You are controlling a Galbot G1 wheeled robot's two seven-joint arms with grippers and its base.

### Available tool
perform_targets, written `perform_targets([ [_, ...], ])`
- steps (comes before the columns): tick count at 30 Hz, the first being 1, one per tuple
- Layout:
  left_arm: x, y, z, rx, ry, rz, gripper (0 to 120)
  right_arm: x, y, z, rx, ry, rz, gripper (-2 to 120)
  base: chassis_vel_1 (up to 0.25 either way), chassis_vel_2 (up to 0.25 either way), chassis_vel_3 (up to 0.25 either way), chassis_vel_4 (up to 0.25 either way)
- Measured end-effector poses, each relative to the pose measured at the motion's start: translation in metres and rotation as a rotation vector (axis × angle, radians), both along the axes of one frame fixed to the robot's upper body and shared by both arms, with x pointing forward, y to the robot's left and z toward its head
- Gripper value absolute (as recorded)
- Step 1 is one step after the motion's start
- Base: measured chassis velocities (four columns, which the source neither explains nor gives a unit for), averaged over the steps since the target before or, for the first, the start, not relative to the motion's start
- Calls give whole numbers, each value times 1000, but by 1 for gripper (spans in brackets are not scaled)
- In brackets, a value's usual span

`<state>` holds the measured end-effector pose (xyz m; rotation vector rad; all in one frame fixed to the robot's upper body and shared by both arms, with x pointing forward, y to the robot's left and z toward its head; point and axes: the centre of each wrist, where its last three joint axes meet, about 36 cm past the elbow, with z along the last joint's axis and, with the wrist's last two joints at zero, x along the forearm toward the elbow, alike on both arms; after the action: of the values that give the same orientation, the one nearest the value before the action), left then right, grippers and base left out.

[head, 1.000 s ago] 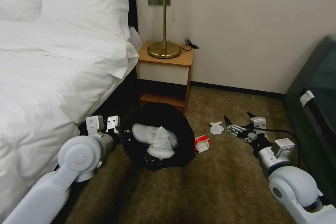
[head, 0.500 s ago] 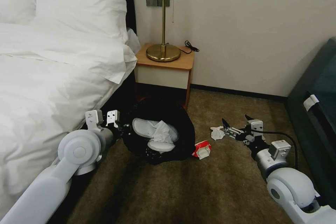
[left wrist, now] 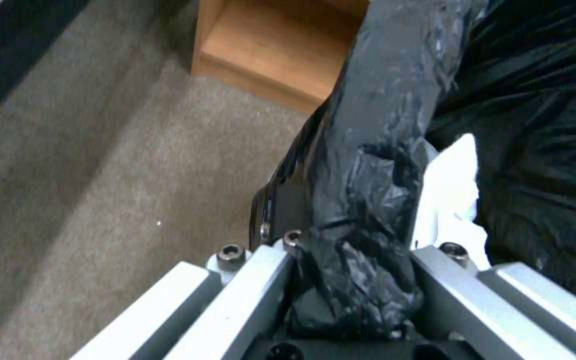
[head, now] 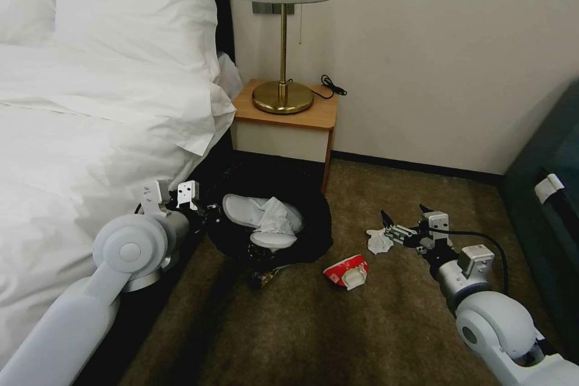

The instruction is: Pick up the trash bin, then pick up the garbage on the floor and place it into the trash bin.

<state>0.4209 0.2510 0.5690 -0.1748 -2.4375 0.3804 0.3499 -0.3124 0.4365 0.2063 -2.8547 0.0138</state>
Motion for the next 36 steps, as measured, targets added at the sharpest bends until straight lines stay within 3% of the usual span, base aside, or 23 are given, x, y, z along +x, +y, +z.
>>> perform_targets([
  [4,2,-3,4,1,-5,-11,0,23,-36,-16,-3,109,50,100,-9,5,7,-13],
  [9,8,-6,7,7,-5,-10,0,75,-86,-35,-47,178,241,100,0,0,0,0],
  [13,12,-7,8,9,-8,-9,0,93,-104,-49,-49,219,322,100,0,0,0,0],
  [15,18,-11,10,10,-6,-10,0,109,-125,-65,-46,278,439,100,0,0,0,0],
  [19,28,-18,11,3,-6,-22,0,111,-139,-75,-48,305,502,100,0,0,0,0],
  [21,46,-29,16,-11,-15,-38,0,109,-158,-94,-61,347,549,100,0,0,0,0],
  [27,61,-37,20,-13,-19,-46,0,114,-168,-114,-61,393,598,100,0,0,0,0],
  [29,79,-51,20,-5,-14,-59,0,113,-174,-122,-65,426,634,100,0,0,0,0],
  [31,86,-58,20,0,-12,-68,0,112,-175,-123,-71,437,660,100,0,0,0,0],
  [36,94,-68,19,17,-4,-88,0,117,-168,-131,-82,473,724,100,0,0,0,0],
])
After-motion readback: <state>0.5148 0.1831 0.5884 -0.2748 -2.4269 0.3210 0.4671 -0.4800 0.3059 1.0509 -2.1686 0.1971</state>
